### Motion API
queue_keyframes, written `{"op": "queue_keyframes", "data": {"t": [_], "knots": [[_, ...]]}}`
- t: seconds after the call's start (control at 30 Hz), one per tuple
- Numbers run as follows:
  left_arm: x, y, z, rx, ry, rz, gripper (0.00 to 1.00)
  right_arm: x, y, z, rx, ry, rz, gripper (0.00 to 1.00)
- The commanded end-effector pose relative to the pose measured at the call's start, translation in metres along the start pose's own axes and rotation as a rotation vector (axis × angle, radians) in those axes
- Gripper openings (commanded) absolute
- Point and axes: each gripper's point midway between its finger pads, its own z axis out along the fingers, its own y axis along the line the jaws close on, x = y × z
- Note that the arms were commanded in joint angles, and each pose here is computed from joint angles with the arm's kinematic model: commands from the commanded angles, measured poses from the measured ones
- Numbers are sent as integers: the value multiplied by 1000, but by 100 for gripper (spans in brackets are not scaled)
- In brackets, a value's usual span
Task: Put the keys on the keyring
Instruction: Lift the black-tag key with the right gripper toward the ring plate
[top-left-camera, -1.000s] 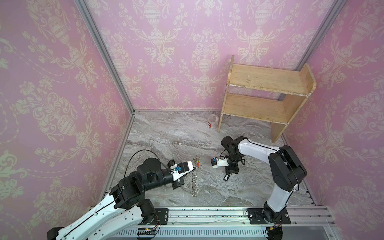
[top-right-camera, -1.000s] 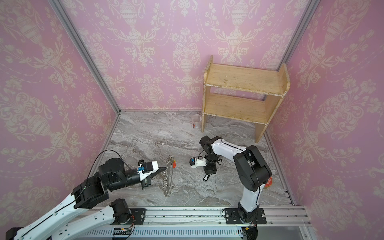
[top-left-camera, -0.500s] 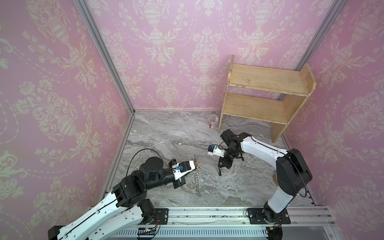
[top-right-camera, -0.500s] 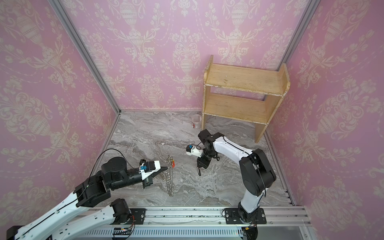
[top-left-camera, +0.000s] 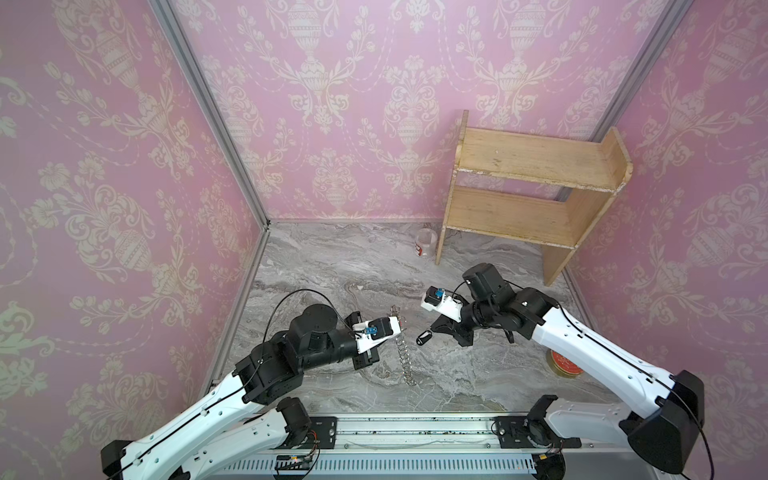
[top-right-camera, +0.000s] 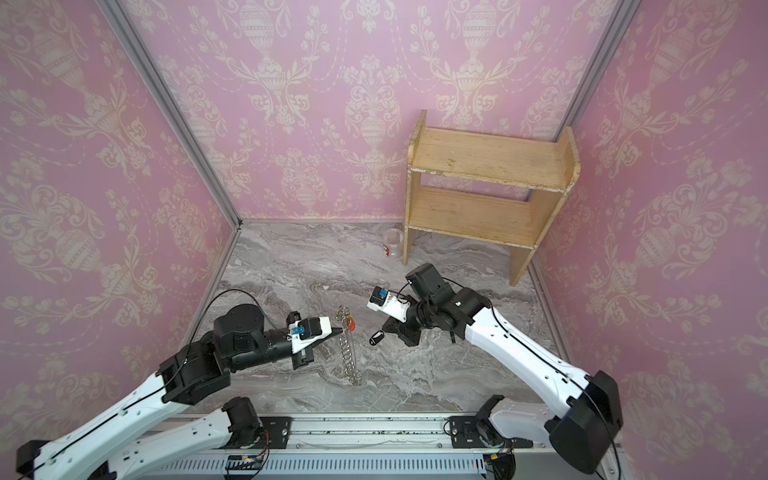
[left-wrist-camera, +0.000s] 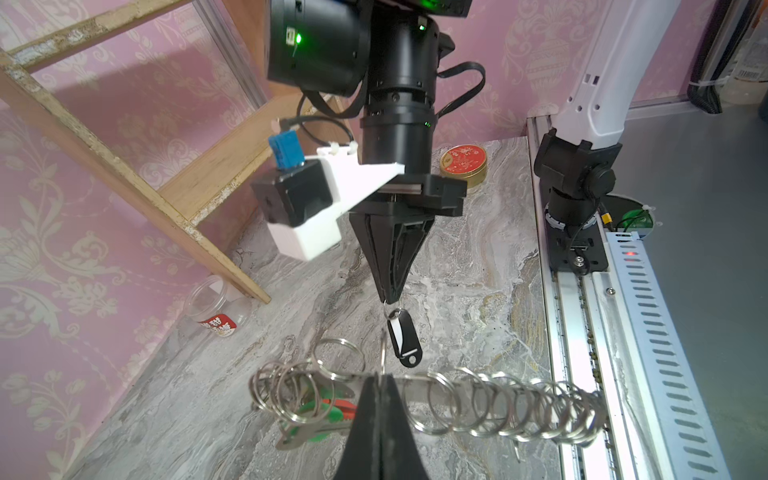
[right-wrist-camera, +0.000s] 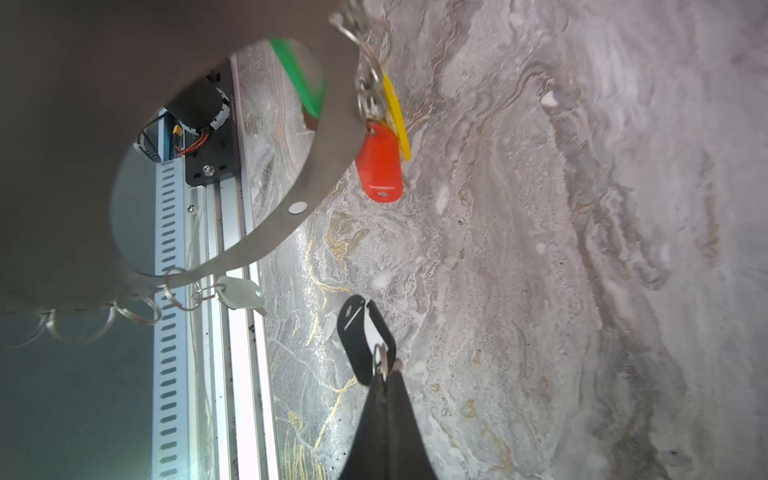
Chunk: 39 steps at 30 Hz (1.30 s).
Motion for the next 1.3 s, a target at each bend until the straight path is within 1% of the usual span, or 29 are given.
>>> {"op": "queue_keyframes", "data": {"t": [0.0,0.17,0.27,0.3,0.47,0.67,0.83,0.9,1.07,1.27], "knots": [[-26,7,-1,5,-57,102,0,-18,-2,-25,87,-94,-44,0],[-35,1,16,89,-51,141,0,-47,9,-65,128,-207,-140,0],[-39,-2,27,148,-38,164,0,-55,17,-80,119,-232,-183,0],[-40,-3,29,165,-32,175,0,-65,20,-91,126,-256,-203,0],[-40,-11,36,239,-22,250,0,-74,32,-111,112,-308,-250,0],[-40,-10,36,210,-52,324,0,-73,52,-113,10,-325,-277,0],[-44,-9,33,199,-69,337,0,-73,60,-113,-26,-336,-277,0],[-49,-8,30,190,-93,338,0,-72,61,-112,-27,-341,-274,0],[-55,-6,29,183,-102,317,0,-72,65,-108,-26,-351,-275,0],[-56,-2,32,163,-105,297,0,-79,64,-108,37,-370,-301,0]]}}
